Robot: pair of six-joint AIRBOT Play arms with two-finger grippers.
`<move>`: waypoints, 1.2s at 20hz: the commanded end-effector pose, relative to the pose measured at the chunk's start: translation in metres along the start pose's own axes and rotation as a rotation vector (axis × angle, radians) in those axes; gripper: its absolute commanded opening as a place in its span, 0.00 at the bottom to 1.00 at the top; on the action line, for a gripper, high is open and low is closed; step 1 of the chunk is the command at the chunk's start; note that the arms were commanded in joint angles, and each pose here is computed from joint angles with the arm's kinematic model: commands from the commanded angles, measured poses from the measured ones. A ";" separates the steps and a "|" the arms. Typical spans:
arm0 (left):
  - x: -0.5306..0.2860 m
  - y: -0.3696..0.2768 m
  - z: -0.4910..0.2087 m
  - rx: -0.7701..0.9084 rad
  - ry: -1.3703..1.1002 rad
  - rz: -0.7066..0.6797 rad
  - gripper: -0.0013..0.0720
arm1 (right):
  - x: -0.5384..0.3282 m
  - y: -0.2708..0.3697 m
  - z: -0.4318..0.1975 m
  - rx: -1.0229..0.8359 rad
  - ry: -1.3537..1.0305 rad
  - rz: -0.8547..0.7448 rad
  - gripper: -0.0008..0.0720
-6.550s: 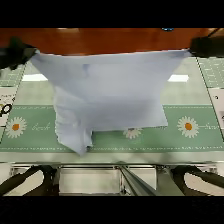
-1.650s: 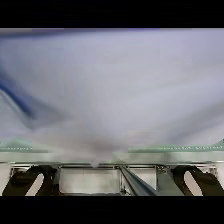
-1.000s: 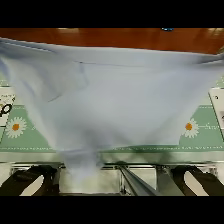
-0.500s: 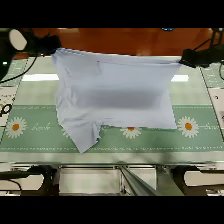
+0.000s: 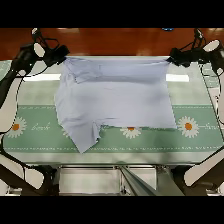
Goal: Fold the shirts.
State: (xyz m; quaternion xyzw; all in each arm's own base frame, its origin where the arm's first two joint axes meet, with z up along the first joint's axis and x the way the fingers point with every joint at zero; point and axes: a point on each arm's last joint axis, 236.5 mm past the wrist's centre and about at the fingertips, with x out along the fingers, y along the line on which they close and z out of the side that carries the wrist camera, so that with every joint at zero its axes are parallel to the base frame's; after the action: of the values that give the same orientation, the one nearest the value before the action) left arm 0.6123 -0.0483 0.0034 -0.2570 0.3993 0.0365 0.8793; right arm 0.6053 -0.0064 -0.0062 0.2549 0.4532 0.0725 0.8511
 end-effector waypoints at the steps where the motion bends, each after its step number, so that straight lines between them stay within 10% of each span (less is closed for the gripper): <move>1: 0.008 0.002 -0.007 -0.010 0.047 -0.027 0.04 | 0.009 -0.002 -0.009 0.009 0.043 0.013 0.04; 11: -0.031 0.024 -0.109 0.251 0.543 -0.055 0.04 | -0.008 -0.028 -0.075 -0.090 0.337 -0.083 0.04; 24: -0.027 0.063 -0.119 0.214 0.599 0.007 0.04 | 0.003 -0.038 -0.104 -0.051 0.441 -0.091 0.04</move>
State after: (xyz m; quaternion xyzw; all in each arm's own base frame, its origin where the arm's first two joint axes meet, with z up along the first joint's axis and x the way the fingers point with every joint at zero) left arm 0.4993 -0.0433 -0.0637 -0.1518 0.6355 -0.0744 0.7534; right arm 0.5223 -0.0023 -0.0680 0.1883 0.6290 0.0983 0.7478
